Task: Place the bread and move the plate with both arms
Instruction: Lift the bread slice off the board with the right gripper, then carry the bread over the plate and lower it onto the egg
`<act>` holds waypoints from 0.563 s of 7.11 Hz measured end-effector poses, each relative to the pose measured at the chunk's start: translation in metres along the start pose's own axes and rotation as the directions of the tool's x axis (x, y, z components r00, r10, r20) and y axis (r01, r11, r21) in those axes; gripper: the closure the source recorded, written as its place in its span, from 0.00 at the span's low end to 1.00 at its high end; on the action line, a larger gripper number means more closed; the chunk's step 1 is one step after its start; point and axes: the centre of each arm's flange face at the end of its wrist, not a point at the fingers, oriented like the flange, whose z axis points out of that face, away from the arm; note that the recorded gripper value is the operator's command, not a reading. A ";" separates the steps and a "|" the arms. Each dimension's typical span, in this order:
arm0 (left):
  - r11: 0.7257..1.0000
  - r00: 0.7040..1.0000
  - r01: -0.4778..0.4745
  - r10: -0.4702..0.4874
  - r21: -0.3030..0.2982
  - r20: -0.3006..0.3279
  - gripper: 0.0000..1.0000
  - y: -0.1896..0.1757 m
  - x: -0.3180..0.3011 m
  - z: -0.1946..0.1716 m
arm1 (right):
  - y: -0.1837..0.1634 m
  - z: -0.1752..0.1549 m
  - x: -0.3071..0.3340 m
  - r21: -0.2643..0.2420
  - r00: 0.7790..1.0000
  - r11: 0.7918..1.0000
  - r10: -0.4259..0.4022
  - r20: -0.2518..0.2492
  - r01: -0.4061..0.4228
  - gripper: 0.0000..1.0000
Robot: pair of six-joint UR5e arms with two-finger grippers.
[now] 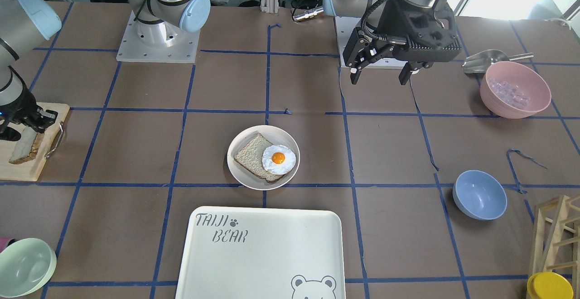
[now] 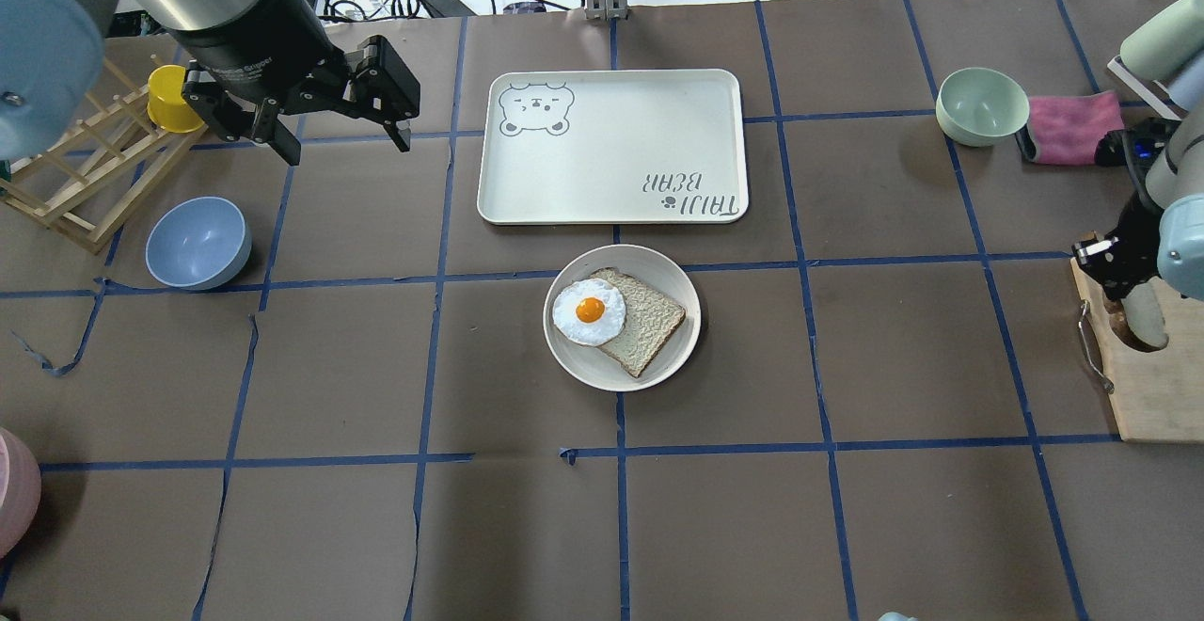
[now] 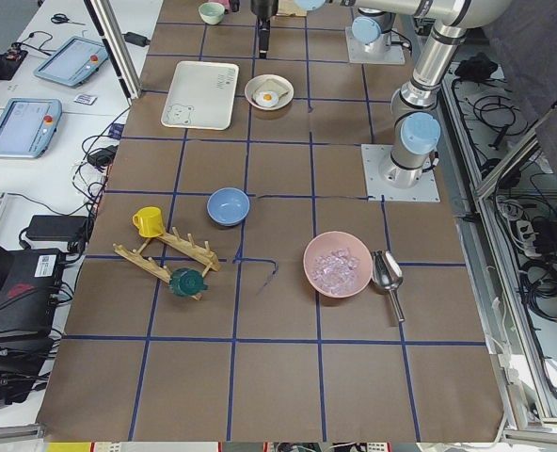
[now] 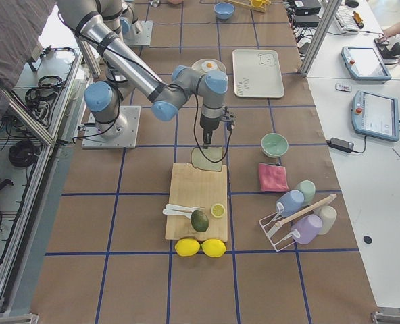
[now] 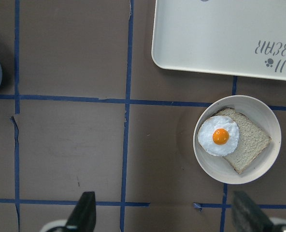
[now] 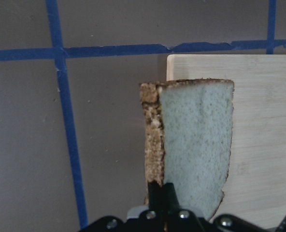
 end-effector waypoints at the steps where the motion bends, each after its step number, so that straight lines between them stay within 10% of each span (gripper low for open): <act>1: 1.000 1.000 0.000 0.000 0.000 0.000 0.00 0.000 0.000 0.000 | -0.016 -0.038 -0.037 -0.004 1.000 1.000 0.000 0.005 0.000 1.00; 4: 1.000 1.000 -0.001 0.001 0.000 0.001 0.00 0.000 0.000 0.000 | -0.036 -0.120 -0.218 0.016 0.997 0.998 0.062 0.047 -0.063 1.00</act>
